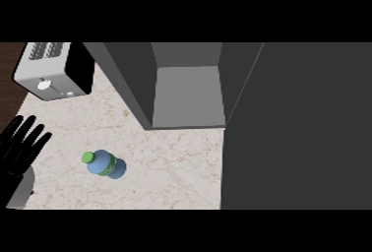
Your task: Pick up the bottled water, place it into the cabinet and close the cabinet
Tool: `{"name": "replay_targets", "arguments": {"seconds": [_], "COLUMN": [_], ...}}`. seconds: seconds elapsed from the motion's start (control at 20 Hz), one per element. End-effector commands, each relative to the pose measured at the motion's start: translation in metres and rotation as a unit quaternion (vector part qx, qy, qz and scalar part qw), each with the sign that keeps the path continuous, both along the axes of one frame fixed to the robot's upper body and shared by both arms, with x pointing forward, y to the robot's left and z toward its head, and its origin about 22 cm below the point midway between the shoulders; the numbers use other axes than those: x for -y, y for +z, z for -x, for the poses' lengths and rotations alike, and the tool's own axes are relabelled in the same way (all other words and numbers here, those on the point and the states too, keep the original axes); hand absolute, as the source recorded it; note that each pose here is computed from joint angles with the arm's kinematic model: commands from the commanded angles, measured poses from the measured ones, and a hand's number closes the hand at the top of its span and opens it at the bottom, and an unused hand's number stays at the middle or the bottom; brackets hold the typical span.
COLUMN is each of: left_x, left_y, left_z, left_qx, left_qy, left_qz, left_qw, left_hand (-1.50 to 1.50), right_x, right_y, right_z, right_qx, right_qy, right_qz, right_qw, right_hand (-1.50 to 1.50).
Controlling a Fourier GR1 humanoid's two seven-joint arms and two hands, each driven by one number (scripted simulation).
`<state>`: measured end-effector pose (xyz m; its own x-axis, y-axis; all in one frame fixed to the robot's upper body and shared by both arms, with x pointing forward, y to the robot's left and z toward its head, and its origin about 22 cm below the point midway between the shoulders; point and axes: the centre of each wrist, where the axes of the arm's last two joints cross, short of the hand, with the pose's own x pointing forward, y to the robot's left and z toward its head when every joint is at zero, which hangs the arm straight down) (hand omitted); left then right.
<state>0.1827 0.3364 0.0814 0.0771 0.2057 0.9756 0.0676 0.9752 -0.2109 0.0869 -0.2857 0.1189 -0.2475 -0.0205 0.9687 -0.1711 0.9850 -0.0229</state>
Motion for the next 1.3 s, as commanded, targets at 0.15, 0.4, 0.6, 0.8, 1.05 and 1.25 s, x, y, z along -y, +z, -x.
{"name": "replay_targets", "arguments": {"seconds": [0.15,0.4,0.6,0.8,1.05,1.25], "left_x": [0.001,-0.003,0.003,0.002,0.006,0.002], "left_y": [-0.029,-0.075,-0.097,-0.117,-0.156,-0.163], "left_z": [-0.022,-0.036,-0.036,-0.047,-0.039,-0.050], "left_qx": [-0.008,-0.031,-0.046,-0.063,-0.079,-0.077], "left_qy": [-0.001,0.023,0.016,0.010,0.015,0.027], "left_qz": [-0.013,-0.023,-0.030,-0.016,-0.021,-0.038], "left_qw": [0.9999,0.9990,0.9984,0.9978,0.9965,0.9959], "left_hand": [-1.50,-1.50,-1.50,-1.50,-1.50,-1.50], "right_x": [-0.009,-0.006,-0.011,-0.011,-0.001,-0.008], "right_y": [0.029,0.035,0.042,0.042,0.035,0.037], "right_z": [0.025,0.032,0.037,0.041,0.037,0.045], "right_qx": [0.043,0.044,0.054,0.041,0.050,0.033], "right_qy": [0.019,0.030,0.031,0.033,0.041,0.038], "right_qz": [-0.062,-0.043,-0.051,-0.051,-0.043,-0.054], "right_qw": [0.997,0.998,0.997,0.997,0.997,0.997], "right_hand": [-1.50,-1.50,-1.50,-1.50,-1.50,-1.50]}}
